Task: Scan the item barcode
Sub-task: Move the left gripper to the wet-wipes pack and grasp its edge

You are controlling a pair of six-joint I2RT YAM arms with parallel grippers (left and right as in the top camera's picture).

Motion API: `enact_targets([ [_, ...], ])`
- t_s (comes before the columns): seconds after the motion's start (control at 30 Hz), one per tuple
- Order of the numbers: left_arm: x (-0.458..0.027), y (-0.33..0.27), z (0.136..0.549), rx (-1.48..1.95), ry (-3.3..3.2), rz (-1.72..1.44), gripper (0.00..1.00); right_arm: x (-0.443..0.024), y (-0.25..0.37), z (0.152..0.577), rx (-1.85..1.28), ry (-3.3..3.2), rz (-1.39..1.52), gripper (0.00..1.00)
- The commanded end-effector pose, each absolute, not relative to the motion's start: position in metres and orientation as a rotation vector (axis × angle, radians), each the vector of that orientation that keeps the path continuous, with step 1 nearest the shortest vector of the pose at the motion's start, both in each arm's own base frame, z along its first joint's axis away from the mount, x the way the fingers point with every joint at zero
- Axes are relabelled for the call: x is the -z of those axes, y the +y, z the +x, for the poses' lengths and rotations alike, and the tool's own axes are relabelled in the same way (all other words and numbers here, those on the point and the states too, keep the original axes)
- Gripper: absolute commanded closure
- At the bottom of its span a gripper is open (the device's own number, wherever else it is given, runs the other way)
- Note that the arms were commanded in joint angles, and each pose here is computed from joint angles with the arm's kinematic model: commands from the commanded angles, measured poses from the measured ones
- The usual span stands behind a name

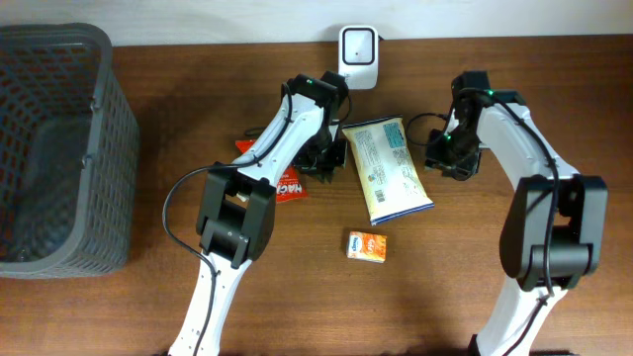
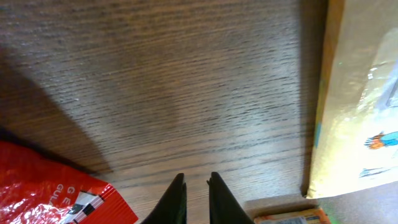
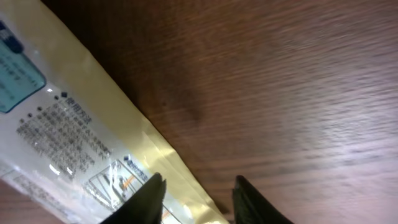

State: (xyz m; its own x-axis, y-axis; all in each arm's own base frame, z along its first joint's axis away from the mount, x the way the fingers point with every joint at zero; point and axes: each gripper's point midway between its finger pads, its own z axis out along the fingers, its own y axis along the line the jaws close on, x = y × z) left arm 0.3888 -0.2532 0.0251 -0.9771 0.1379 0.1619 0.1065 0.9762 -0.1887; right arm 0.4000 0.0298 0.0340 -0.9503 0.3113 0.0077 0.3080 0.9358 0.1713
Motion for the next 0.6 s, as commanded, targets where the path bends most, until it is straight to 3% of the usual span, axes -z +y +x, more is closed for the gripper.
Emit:
enact_targets([
  [0.0,-0.026,-0.247,0.393,-0.288,-2.948,-0.169,0.85,-0.013,0.058,0.393,-0.361,3.135,0.451,0.65],
  [0.3,-0.026,-0.244,0.393,-0.283,-2.943,-0.158,0.79,-0.003,0.103,0.387,-0.373,3.169,0.317,0.63],
  [0.4,-0.026,-0.242,0.394,-0.269,-2.950,-0.159,0.69,-0.006,0.112,0.383,-0.429,3.182,0.298,0.63],
  [0.57,-0.025,-0.238,0.395,-0.235,-2.962,-0.161,0.64,-0.013,0.111,0.379,-0.435,3.198,0.253,0.61],
])
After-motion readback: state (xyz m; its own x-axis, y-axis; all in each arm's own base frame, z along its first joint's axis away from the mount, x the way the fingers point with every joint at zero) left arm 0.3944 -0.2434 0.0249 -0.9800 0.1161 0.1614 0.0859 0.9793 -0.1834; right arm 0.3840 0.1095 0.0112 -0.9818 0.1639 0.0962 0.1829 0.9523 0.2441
